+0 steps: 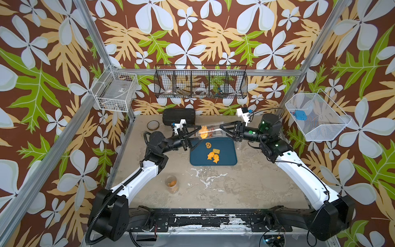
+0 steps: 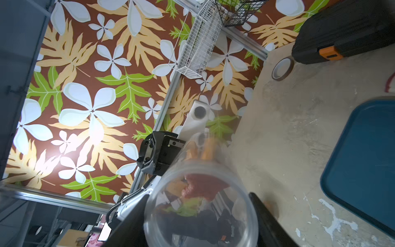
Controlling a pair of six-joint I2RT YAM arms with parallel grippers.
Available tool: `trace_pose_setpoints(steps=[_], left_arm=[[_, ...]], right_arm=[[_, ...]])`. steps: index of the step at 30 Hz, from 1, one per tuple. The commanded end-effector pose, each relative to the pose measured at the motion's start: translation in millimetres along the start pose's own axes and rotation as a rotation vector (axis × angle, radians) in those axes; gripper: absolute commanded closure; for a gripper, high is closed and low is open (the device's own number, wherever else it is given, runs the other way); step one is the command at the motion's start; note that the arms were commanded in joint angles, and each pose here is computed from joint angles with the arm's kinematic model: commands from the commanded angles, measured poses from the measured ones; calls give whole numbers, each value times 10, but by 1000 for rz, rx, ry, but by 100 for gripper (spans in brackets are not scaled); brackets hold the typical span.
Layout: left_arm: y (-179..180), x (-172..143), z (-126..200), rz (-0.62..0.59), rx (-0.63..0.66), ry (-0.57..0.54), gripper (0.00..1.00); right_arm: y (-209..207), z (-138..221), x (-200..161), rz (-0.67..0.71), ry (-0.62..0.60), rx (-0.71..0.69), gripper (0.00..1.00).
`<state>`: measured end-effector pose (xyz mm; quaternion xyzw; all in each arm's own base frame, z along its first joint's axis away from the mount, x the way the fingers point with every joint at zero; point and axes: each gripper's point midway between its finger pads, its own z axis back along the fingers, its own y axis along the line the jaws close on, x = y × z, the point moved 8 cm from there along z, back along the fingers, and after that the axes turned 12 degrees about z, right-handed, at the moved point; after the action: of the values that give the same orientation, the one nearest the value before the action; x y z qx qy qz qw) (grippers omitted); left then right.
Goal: Pour the cookies out of the jar
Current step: Pick up the jar from the center of the board.
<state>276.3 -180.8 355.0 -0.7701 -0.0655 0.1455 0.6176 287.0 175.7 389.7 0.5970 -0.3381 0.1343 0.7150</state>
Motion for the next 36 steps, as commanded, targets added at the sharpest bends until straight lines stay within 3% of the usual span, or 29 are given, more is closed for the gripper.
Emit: trace_pose_setpoints(steps=[1,11,18,30,36], left_arm=[[-161,-86,-66,-41,-56,67,0],[-151,-57,-144,-26,-53,88,0],[68,22,-120,-14,62,39,0],[58,20,-102,-5,57,45,2],[65,-10,-84,-3,61,57,7]], right_arm=[[52,-33,35,9,-6,45,43],[-28,-122,-39,-13,34,67,43],[27,-101,-54,8,52,71,43],[-46,-169,-213,-20,116,85,44],[-159,-195,-257,-44,127,53,44]])
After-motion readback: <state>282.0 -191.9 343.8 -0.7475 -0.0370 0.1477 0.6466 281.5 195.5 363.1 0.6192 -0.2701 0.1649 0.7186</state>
